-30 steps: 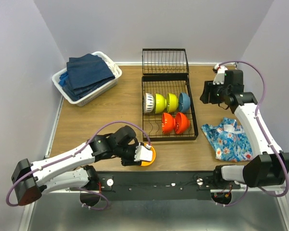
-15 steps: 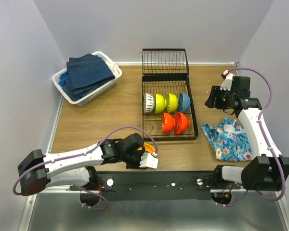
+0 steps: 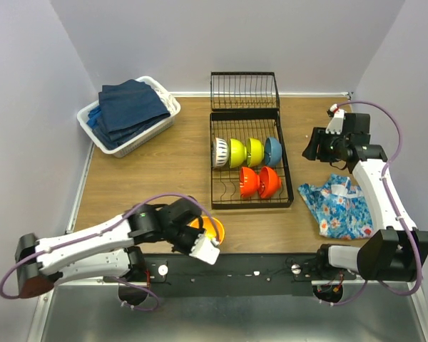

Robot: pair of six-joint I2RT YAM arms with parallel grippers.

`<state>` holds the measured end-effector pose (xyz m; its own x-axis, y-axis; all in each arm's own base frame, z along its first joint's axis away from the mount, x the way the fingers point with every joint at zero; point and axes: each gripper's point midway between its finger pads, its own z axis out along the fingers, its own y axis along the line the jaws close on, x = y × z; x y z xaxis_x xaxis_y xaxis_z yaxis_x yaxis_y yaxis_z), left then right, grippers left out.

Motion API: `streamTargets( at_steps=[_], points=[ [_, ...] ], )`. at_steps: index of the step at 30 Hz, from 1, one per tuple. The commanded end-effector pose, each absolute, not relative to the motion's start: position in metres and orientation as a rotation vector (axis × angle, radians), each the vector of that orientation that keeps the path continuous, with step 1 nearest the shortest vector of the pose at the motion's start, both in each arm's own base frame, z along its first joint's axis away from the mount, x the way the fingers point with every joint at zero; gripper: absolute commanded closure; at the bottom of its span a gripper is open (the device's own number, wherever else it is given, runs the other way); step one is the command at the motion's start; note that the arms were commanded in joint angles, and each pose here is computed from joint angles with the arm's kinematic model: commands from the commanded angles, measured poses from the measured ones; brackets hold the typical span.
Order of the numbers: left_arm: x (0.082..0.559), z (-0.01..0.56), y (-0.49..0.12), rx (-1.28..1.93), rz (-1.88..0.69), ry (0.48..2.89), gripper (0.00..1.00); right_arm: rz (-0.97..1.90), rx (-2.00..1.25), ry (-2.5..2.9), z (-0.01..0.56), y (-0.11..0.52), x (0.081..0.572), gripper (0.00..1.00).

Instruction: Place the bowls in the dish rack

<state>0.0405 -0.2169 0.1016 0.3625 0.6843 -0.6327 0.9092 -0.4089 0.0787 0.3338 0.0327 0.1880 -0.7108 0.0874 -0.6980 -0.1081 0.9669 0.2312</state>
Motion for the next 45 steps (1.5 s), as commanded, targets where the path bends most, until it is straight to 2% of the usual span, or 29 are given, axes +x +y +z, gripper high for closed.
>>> streamTargets(
  at_steps=[1,3,6,7,10,12,13,14,17,19,26,34,45],
  points=[
    [0.025,0.155,-0.2,2.226,-0.756,1.176,1.0,0.344,-0.028,2.33,0.189,0.033,0.346,0.39],
    [0.059,0.172,-0.227,2.049,-0.636,1.2,1.0,0.343,-0.02,2.328,0.189,0.033,0.35,0.39],
    [0.1,0.2,-0.266,1.77,-0.671,1.313,1.0,0.333,-0.016,2.337,0.185,0.03,0.352,0.39],
    [0.107,0.198,-0.278,1.678,-0.76,1.443,1.0,0.319,-0.012,2.348,0.182,0.028,0.352,0.39],
    [0.156,0.24,-0.31,1.362,-0.946,1.47,1.0,0.279,-0.018,2.369,0.18,0.023,0.35,0.39],
    [0.178,0.253,-0.316,1.113,-1.082,1.592,1.0,0.27,-0.024,2.387,0.179,0.022,0.348,0.39],
    [0.204,0.274,-0.318,0.997,-1.098,1.525,1.0,0.268,-0.021,2.395,0.178,0.021,0.348,0.39],
    [0.207,0.276,-0.319,0.889,-1.196,1.568,1.0,0.261,-0.023,2.394,0.18,0.02,0.348,0.39],
    [0.23,0.295,-0.315,0.714,-1.263,1.492,1.0,0.243,-0.016,2.406,0.177,0.017,0.349,0.39],
    [0.23,0.3,-0.311,0.634,-1.325,1.486,1.0,0.232,-0.008,2.416,0.174,0.016,0.349,0.39],
    [0.217,0.26,-0.294,0.448,-1.503,1.543,1.0,0.142,-0.063,2.468,0.165,0.003,0.351,0.39],
    [0.245,0.217,-0.285,0.242,-1.636,1.698,1.0,0.11,-0.088,2.52,0.155,-0.002,0.358,0.39],
    [0.249,0.209,-0.291,0.192,-1.755,1.664,1.0,0.029,-0.133,2.569,0.139,-0.013,0.352,0.39]
  ],
)
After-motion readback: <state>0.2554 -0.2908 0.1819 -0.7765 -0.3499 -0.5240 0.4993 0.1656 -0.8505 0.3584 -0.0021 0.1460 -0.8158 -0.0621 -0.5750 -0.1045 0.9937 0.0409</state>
